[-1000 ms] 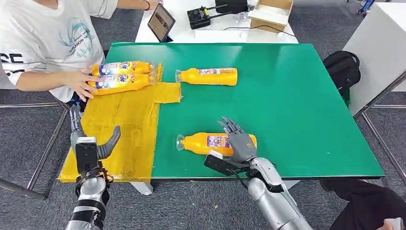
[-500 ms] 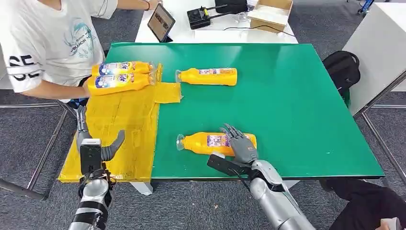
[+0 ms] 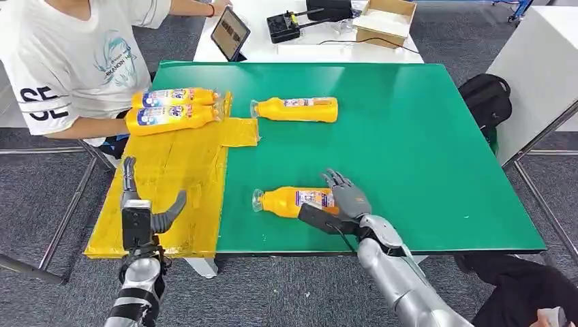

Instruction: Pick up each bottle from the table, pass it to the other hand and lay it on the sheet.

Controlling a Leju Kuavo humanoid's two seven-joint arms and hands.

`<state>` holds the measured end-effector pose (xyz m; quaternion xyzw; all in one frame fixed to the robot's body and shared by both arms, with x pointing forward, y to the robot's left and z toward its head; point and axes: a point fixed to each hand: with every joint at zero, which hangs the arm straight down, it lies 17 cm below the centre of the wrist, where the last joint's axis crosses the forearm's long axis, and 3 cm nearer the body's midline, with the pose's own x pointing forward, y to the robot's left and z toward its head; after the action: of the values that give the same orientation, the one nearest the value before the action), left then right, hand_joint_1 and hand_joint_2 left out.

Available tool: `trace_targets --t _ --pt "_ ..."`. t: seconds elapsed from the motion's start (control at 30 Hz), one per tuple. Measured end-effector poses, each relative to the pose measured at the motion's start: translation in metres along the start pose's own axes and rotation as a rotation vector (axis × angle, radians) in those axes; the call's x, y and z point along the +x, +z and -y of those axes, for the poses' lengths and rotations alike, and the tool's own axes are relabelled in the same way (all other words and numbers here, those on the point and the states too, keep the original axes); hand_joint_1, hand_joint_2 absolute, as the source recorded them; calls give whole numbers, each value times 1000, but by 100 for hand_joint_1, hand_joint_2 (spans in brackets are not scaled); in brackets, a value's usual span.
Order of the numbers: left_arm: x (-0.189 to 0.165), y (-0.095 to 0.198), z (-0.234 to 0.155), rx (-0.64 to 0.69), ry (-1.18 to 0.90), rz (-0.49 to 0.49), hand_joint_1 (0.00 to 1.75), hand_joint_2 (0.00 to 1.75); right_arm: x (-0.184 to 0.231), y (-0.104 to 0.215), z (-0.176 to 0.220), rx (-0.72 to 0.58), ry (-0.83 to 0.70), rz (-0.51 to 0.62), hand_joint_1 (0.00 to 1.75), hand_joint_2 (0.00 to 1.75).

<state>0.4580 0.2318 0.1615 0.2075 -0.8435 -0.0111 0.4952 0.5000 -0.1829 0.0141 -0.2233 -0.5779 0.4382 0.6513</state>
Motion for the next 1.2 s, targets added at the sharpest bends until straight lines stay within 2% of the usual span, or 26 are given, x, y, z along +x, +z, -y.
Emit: trace_targets --t 0.17,0.37,0.4,0.43,0.47,0.5,0.67,0.7,0.73,0.9,1.03,1.2 --pt "-4 3 2 -7 11 -15 0 175 -2 -6 6 15 17 -4 0 175" --pt "-10 6 7 -19 15 -33 0 175 -8 -13 4 101 31 -33 0 175" --pt "-10 7 7 -21 16 -36 0 175 -9 -14 4 113 33 -35 21 175" --pt "-11 7 8 -22 16 -38 0 175 -11 -15 4 122 33 -39 61 175" --pt "-12 7 8 -21 18 -41 0 175 -11 -15 4 127 30 -37 79 175" --pt "-13 7 8 -16 21 -45 0 175 -10 -16 5 127 25 -33 127 175" --pt "-13 7 3 18 35 -59 0 175 -11 -16 5 104 -6 -27 131 175" --pt "-13 7 4 18 37 -59 0 175 -11 -16 5 102 -11 -26 140 175" --pt "-13 7 4 19 38 -59 0 175 -11 -16 4 102 -10 -25 140 175" --pt "-12 7 5 16 42 -57 0 175 -10 -16 5 98 -20 -21 166 175" --pt "-11 7 7 12 46 -57 0 175 -9 -16 5 96 -34 -17 166 175" --pt "-10 7 8 10 48 -56 0 175 -8 -16 5 96 -37 -17 175 175"
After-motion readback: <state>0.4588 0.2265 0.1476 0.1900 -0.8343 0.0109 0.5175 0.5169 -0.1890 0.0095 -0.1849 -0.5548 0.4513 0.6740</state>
